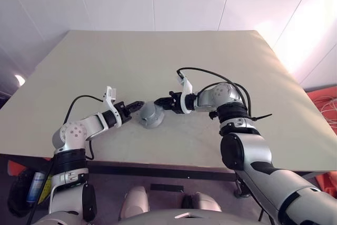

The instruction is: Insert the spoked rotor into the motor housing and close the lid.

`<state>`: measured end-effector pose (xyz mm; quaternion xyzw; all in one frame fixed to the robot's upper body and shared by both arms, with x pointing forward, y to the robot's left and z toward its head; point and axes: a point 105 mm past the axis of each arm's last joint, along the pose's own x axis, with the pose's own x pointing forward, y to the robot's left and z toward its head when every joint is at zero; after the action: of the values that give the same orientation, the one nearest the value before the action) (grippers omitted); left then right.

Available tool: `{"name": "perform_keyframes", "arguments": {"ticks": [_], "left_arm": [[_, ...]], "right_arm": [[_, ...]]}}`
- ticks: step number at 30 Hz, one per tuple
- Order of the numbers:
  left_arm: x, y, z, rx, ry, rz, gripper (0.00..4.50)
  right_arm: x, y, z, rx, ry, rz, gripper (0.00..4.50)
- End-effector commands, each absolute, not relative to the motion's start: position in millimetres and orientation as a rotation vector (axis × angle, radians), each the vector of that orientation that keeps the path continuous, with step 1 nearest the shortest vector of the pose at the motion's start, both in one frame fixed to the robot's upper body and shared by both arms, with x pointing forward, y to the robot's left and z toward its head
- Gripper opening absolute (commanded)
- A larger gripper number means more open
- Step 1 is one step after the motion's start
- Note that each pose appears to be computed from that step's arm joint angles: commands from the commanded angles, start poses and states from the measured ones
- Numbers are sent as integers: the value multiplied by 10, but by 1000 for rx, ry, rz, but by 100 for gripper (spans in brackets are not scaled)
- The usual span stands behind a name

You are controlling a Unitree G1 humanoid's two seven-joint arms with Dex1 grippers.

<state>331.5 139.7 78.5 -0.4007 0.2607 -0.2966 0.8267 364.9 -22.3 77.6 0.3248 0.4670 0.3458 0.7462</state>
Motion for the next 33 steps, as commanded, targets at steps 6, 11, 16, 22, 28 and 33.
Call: {"name": "perform_keyframes", "arguments": {"ticks": [6, 11, 16, 22, 28, 33], "left_arm": [[3350, 1446, 954, -842, 477, -638, 0], [3358, 1462, 952, -845, 474, -630, 0], [3358, 1469, 955, -850, 469, -626, 0], [3365, 1496, 1008, -873, 432, -624, 0], [3399, 1642, 1312, -1007, 253, -637, 0], [3366, 1798, 1510, -1087, 130, -640, 0]], "right_arm": [[3738, -167, 907, 723, 978, 755, 118], [3755, -158, 922, 765, 977, 744, 118], [3847, -132, 988, 851, 941, 709, 118], [3920, -85, 1013, 912, 910, 671, 118], [4048, -68, 1005, 996, 848, 583, 118], [4119, -20, 1066, 1051, 809, 558, 118]]}}
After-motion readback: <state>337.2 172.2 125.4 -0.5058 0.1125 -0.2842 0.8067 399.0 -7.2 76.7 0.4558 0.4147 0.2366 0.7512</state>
